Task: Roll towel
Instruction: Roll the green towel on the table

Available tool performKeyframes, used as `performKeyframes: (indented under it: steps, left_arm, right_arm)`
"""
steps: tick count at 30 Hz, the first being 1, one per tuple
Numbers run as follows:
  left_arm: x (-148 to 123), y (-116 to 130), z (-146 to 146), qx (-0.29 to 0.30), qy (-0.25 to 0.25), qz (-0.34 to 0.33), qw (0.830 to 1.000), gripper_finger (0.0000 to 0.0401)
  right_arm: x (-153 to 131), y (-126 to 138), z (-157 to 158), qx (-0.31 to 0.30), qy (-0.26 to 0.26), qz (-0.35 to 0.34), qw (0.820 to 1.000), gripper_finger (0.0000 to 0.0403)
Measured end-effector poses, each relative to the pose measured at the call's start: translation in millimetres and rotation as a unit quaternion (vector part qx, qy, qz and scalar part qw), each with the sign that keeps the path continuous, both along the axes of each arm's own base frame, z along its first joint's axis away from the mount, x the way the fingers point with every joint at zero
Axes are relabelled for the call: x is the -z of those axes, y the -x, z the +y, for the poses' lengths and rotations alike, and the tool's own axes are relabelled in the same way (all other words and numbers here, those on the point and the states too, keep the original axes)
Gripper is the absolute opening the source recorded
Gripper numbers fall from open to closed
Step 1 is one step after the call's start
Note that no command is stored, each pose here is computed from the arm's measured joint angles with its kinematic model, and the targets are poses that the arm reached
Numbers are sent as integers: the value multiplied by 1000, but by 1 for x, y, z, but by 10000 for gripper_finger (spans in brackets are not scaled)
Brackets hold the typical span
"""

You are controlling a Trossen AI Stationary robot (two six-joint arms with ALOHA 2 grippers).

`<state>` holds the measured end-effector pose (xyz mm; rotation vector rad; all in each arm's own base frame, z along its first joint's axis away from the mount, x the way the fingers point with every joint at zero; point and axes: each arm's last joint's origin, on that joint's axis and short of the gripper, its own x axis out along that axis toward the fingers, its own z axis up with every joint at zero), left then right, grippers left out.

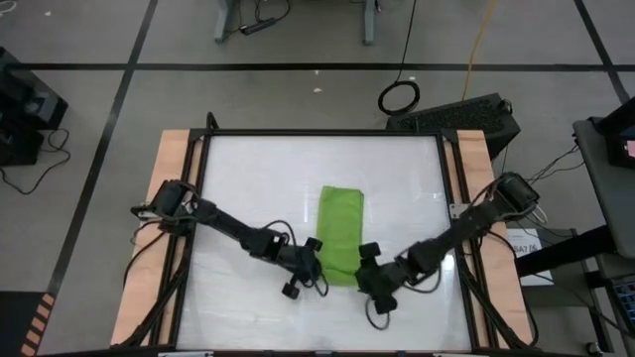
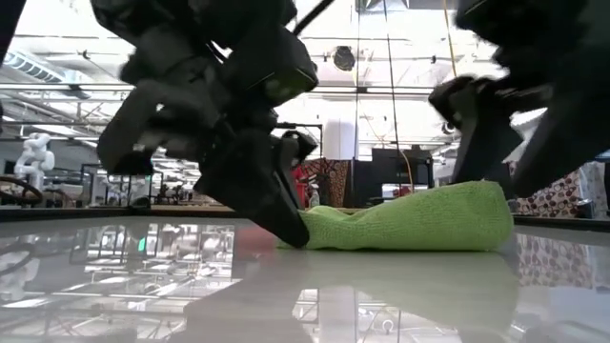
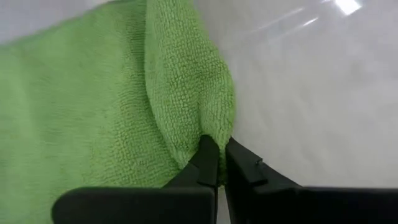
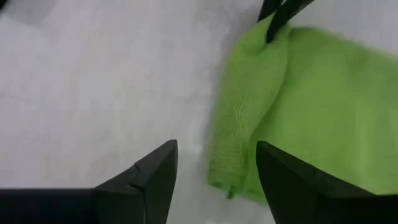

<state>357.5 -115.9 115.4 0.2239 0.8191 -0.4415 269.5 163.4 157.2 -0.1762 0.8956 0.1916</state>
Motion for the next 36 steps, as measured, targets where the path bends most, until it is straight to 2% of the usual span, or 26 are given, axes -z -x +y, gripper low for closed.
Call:
performKeyframes:
  steps: [6, 10, 15, 22, 25, 31, 36]
  left_arm:
    - [-2, -7, 20, -13, 104, 27, 994, 11]
    - [-2, -9, 30, -32, 148, 47, 987, 11]
    - [-2, -12, 42, -57, 177, 60, 981, 11]
    - [-3, -12, 46, -64, 195, 67, 976, 11]
    - [-3, -12, 46, -61, 199, 70, 976, 11]
    - [-3, -12, 45, -64, 209, 76, 973, 11]
    - [-3, -12, 45, -61, 213, 76, 972, 11]
  right_arm:
    - [-2, 17, 22, -24, 123, -56, 990, 199]
    - [0, 24, 32, -50, 166, -73, 982, 199]
    - [17, 24, 38, -73, 192, -61, 977, 199]
    - [39, 19, 37, -45, 268, -65, 960, 199]
    - [42, 19, 37, -37, 283, -68, 956, 199]
    - [44, 18, 31, -20, 278, -51, 959, 197]
    - [46, 14, 25, -5, 250, -35, 967, 166]
